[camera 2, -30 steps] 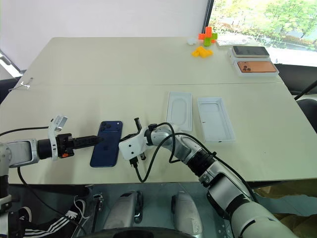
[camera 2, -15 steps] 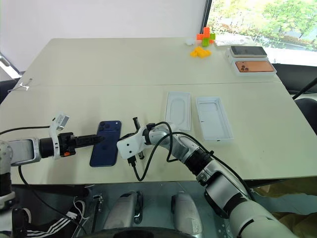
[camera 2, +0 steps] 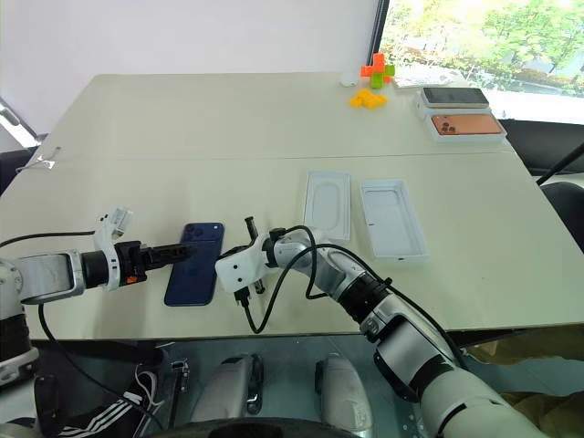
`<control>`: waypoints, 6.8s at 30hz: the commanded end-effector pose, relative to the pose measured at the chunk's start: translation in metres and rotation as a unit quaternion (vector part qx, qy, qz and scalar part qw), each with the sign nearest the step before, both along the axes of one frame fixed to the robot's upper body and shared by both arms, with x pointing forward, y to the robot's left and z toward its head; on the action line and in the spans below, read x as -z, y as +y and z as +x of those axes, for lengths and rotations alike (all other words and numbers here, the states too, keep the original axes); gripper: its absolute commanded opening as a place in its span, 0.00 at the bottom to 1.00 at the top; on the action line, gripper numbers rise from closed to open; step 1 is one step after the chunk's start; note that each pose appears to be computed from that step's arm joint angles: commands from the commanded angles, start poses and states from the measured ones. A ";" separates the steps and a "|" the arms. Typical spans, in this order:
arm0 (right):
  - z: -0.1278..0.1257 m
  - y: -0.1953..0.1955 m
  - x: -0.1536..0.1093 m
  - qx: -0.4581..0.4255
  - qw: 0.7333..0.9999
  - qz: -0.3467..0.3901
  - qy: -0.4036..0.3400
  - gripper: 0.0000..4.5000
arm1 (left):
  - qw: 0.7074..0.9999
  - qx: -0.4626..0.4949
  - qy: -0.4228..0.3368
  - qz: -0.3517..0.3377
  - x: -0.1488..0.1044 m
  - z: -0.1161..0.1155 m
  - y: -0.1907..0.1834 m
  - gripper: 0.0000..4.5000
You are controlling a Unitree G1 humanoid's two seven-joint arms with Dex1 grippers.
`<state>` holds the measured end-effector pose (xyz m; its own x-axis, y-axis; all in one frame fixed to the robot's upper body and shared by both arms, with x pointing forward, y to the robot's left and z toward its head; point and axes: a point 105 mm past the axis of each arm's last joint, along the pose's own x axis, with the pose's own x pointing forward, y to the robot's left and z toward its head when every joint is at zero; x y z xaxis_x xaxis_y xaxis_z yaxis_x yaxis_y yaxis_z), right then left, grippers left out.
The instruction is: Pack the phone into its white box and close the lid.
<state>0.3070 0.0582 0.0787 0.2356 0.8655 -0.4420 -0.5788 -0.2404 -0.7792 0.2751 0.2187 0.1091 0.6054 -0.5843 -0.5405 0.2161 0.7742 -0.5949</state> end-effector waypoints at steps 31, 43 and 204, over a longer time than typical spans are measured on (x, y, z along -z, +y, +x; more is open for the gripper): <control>-0.003 0.016 -0.013 -0.013 0.999 0.030 -0.019 0.00 | 0.999 0.009 0.038 -0.022 0.012 -0.005 -0.017 0.99; 0.001 0.011 -0.014 -0.007 0.999 0.027 -0.019 0.00 | 0.999 0.009 0.045 -0.027 0.015 -0.009 -0.016 0.00; -0.009 -0.148 -0.112 0.161 0.934 0.202 0.247 0.99 | 0.953 0.056 -0.014 -0.297 -0.035 0.057 -0.119 0.00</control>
